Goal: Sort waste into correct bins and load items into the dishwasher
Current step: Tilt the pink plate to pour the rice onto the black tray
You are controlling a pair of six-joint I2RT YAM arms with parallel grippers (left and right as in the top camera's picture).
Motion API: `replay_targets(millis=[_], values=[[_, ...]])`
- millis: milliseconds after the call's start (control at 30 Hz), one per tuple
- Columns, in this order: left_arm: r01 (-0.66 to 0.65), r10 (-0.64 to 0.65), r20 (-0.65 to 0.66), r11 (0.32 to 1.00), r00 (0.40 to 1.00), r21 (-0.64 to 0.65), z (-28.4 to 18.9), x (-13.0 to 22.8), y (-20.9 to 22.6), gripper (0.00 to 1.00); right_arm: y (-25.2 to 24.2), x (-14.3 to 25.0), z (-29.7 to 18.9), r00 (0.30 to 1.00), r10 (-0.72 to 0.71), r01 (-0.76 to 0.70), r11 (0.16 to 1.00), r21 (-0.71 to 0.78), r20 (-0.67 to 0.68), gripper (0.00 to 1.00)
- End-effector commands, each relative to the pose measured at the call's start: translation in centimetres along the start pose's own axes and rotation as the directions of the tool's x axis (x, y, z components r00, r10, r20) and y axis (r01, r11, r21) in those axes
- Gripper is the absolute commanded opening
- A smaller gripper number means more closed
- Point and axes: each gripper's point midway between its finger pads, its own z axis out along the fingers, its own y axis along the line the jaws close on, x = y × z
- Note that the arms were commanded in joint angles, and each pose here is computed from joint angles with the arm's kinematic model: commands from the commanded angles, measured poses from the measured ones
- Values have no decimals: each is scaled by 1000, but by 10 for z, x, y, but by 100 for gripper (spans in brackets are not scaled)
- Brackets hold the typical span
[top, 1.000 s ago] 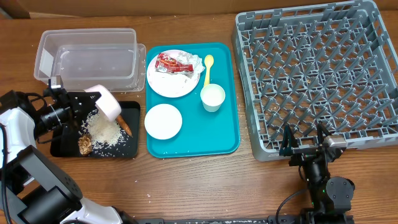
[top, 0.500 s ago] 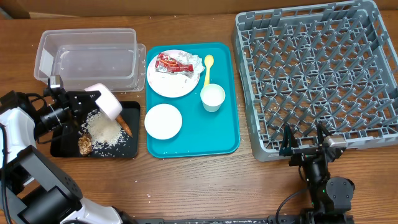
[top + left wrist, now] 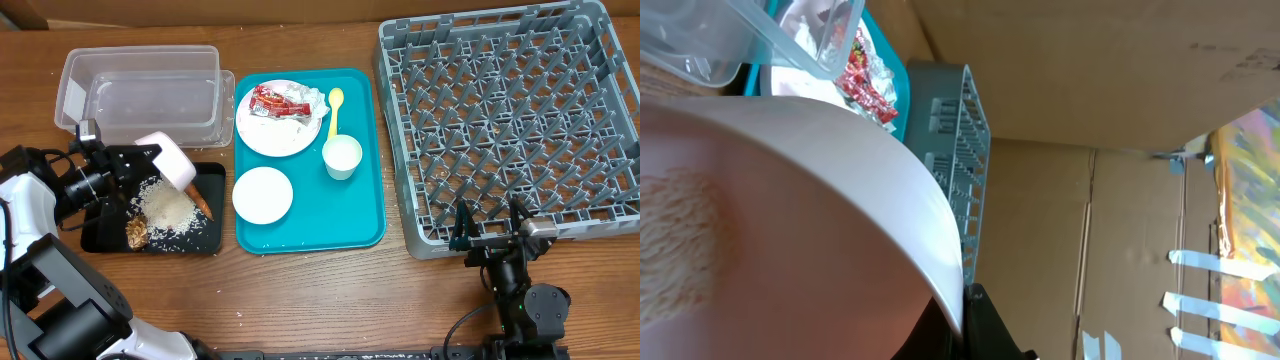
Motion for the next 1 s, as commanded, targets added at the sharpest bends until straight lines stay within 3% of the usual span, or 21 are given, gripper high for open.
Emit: replay_targets(millis=[0, 100, 400, 967], values=[[-52, 52, 8, 999, 999, 6, -2, 1, -5, 4, -1, 2, 0, 1000, -1, 1, 1000, 1, 4, 100], [-71, 71, 10, 997, 997, -32, -2, -2, 1, 4, -1, 2, 0, 1000, -1, 1, 1000, 1, 4, 100], [-106, 105, 20, 994, 994, 12, -2, -5, -7, 4, -1, 2, 0, 1000, -1, 1, 1000, 1, 4, 100], [-70, 70, 13, 997, 997, -32, -2, -3, 1, 4, -1, 2, 0, 1000, -1, 1, 1000, 1, 4, 100]])
